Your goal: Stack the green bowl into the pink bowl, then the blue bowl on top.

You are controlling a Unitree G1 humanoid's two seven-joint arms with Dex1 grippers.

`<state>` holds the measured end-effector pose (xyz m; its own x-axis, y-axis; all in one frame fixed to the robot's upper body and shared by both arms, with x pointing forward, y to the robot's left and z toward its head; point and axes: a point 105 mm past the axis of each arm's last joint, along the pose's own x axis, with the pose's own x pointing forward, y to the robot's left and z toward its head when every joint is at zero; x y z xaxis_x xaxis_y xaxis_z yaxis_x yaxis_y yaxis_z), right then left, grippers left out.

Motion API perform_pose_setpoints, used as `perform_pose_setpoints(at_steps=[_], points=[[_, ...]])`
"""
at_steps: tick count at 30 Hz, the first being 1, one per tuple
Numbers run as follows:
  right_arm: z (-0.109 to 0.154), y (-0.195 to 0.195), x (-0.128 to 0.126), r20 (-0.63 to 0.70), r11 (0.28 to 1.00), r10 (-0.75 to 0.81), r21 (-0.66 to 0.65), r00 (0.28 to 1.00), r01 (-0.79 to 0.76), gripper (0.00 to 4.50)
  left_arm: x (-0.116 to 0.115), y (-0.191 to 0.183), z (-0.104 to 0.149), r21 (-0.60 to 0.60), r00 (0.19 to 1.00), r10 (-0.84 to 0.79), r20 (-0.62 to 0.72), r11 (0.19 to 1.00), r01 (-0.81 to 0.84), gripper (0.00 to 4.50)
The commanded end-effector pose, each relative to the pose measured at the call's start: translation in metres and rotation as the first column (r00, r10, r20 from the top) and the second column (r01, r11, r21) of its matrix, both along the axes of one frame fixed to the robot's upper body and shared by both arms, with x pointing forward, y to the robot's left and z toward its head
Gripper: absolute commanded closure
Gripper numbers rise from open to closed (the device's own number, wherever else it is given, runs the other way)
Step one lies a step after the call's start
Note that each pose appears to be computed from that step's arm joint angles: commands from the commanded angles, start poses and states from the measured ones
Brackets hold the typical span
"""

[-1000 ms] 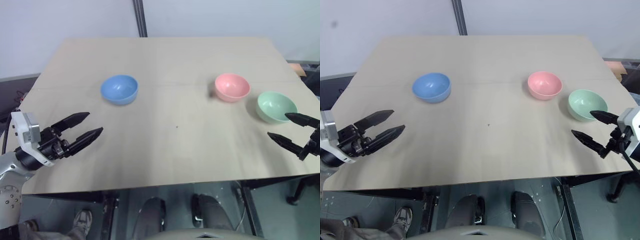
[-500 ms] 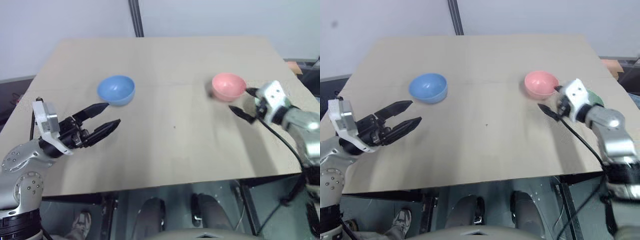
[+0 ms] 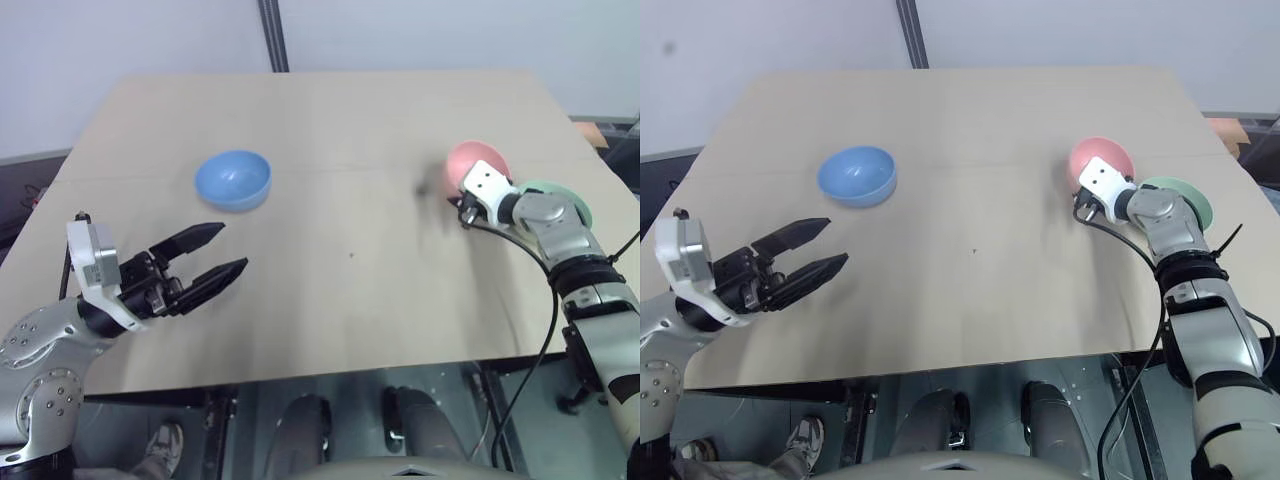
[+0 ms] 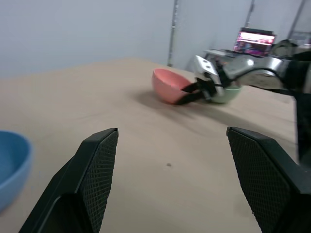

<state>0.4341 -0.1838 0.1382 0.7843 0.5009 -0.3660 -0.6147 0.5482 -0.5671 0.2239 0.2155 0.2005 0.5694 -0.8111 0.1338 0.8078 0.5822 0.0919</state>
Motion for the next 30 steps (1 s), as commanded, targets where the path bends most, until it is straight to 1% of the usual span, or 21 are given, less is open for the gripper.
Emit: perform_pose_setpoints(at_steps=[1,4,6,8,10,12,14,15,17,18,19,20,21,22,23,25,26,27,28,30], points=[[0.022,0.012,0.004,0.086,0.998,0.058,-0.02,0.995,-0.057,4.48,-0.009,-0.005,0.01,0.035,0.998,-0.052,0.042,0.998,0.051,0.71],[0.033,0.028,-0.001,0.121,0.991,0.134,-0.021,0.984,-0.132,4.48,-0.008,-0.004,0.01,0.035,0.998,-0.056,0.041,0.998,0.055,0.71],[0.036,0.053,-0.018,0.113,0.963,0.267,0.003,0.957,-0.269,4.48,-0.006,-0.001,0.009,0.033,0.998,-0.053,0.041,0.998,0.052,0.71],[0.027,0.081,-0.049,0.049,0.913,0.406,0.019,0.913,-0.407,4.48,-0.003,0.002,0.008,0.029,0.998,-0.045,0.043,0.999,0.044,0.71],[0.014,0.105,-0.078,0.003,0.867,0.497,0.004,0.867,-0.497,4.48,0.0,0.004,0.008,0.024,0.998,-0.036,0.045,0.999,0.035,0.71],[0.0,0.12,-0.098,-0.051,0.844,0.535,-0.02,0.844,-0.536,4.48,0.003,0.006,0.007,0.023,0.998,-0.033,0.045,0.999,0.032,0.71],[-0.017,0.131,-0.108,-0.115,0.829,0.551,-0.043,0.827,-0.558,4.48,0.006,0.007,0.007,0.026,0.998,-0.033,0.045,0.999,0.031,0.71],[-0.023,0.134,-0.111,-0.141,0.826,0.551,-0.051,0.822,-0.562,4.48,0.007,0.008,0.008,0.027,0.998,-0.033,0.046,0.999,0.032,0.71],[-0.027,0.136,-0.111,-0.163,0.833,0.536,-0.053,0.828,-0.55,3.74,0.009,0.008,0.008,0.03,0.998,-0.036,0.047,0.999,0.034,0.71],[-0.026,0.136,-0.113,-0.17,0.833,0.536,-0.052,0.827,-0.55,3.67,0.01,0.008,0.008,0.031,0.998,-0.039,0.047,0.999,0.037,0.71],[-0.022,0.136,-0.114,-0.162,0.838,0.531,-0.049,0.832,-0.544,3.49,0.011,0.008,0.008,0.032,0.998,-0.042,0.048,0.999,0.04,0.71],[-0.02,0.135,-0.114,-0.157,0.84,0.528,-0.047,0.835,-0.54,2.89,0.012,0.008,0.008,0.033,0.998,-0.044,0.048,0.999,0.042,0.71],[-0.011,0.134,-0.114,-0.136,0.853,0.514,-0.024,0.847,-0.522,2.6,0.012,0.007,0.007,0.033,0.998,-0.046,0.048,0.998,0.045,0.71],[0.002,0.131,-0.115,-0.115,0.868,0.494,0.016,0.862,-0.496,2.17,0.013,0.007,0.007,0.031,0.998,-0.049,0.048,0.998,0.047,0.71],[0.015,0.125,-0.12,-0.098,0.87,0.492,0.042,0.865,-0.49,2.17,0.013,0.006,0.007,0.027,0.998,-0.051,0.048,0.998,0.05,0.71],[0.039,0.114,-0.128,-0.084,0.88,0.461,0.169,0.883,-0.443,2.17,0.014,0.003,0.006,0.03,0.997,-0.057,0.048,0.998,0.056,0.71],[0.051,0.105,-0.128,-0.054,0.891,0.423,0.206,0.905,-0.404,2.17,0.013,0.002,0.005,0.028,0.997,-0.057,0.048,0.998,0.056,0.71],[0.058,0.095,-0.126,-0.032,0.906,0.374,0.226,0.927,-0.358,2.17,0.013,0.002,0.005,0.027,0.997,-0.057,0.049,0.998,0.056,0.71],[0.062,0.086,-0.124,-0.008,0.922,0.328,0.221,0.945,-0.319,2.17,0.013,0.002,0.006,0.024,0.997,-0.057,0.049,0.998,0.056,0.71],[0.066,0.059,-0.115,0.034,0.96,0.187,0.203,0.982,-0.19,2.17,0.014,0.002,0.005,0.022,0.997,-0.057,0.049,0.998,0.056,0.71]])
